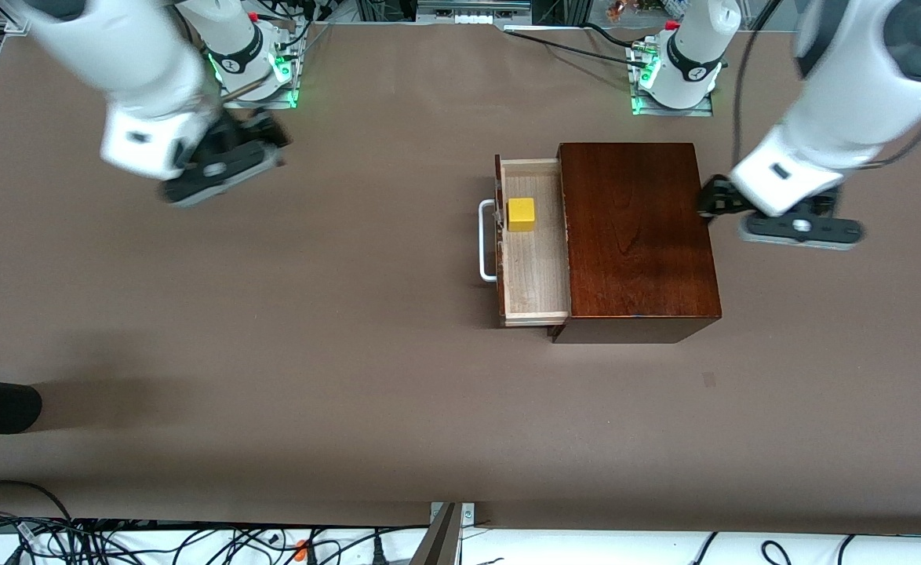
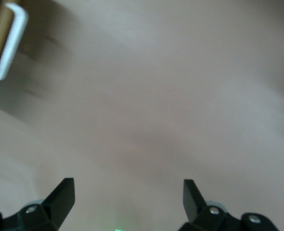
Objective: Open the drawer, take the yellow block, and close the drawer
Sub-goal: 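Move the right gripper over the yellow cube in the open drawer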
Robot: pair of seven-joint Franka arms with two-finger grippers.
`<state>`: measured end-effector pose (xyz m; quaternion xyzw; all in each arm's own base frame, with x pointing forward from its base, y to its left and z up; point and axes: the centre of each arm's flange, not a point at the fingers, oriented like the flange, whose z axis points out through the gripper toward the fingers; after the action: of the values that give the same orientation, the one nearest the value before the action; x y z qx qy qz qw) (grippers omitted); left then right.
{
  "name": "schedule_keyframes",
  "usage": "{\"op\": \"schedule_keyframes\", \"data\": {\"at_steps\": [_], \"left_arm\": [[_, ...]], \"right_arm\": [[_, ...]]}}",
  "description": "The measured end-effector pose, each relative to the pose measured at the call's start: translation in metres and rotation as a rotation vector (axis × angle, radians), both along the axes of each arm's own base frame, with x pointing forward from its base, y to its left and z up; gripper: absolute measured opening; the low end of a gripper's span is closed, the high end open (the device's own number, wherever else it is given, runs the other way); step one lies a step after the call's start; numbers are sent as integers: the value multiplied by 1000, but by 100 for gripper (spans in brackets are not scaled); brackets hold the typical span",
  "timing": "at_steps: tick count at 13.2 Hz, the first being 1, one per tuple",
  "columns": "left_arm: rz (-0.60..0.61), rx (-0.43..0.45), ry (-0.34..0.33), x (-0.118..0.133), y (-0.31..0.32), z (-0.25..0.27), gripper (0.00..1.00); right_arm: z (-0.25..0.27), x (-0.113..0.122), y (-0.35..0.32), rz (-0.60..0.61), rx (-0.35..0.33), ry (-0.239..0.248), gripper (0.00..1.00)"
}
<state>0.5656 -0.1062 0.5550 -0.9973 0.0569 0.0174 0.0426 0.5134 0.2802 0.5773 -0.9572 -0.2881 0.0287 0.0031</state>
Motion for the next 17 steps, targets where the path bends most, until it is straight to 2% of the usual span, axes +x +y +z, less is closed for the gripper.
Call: {"op": "schedule_keyframes", "data": {"at_steps": [3, 6, 8, 10, 13, 17], "left_arm": [[58, -4, 14, 1, 44, 2, 100], [143, -68, 15, 1, 84, 5, 100], [171, -79, 10, -1, 100, 10, 100], [162, -80, 14, -3, 103, 11, 100], [152, -79, 32, -4, 99, 5, 100], [143, -78, 42, -6, 95, 4, 100]], "right_arm": [[-25, -36, 109, 211, 20, -88, 100], [-55, -73, 189, 424, 44, -129, 100], [-74, -84, 228, 586, 51, -135, 100], [-92, -85, 258, 697, 59, -136, 100], [-125, -80, 283, 769, 61, -117, 100], [-170, -69, 307, 921, 83, -154, 100]]}}
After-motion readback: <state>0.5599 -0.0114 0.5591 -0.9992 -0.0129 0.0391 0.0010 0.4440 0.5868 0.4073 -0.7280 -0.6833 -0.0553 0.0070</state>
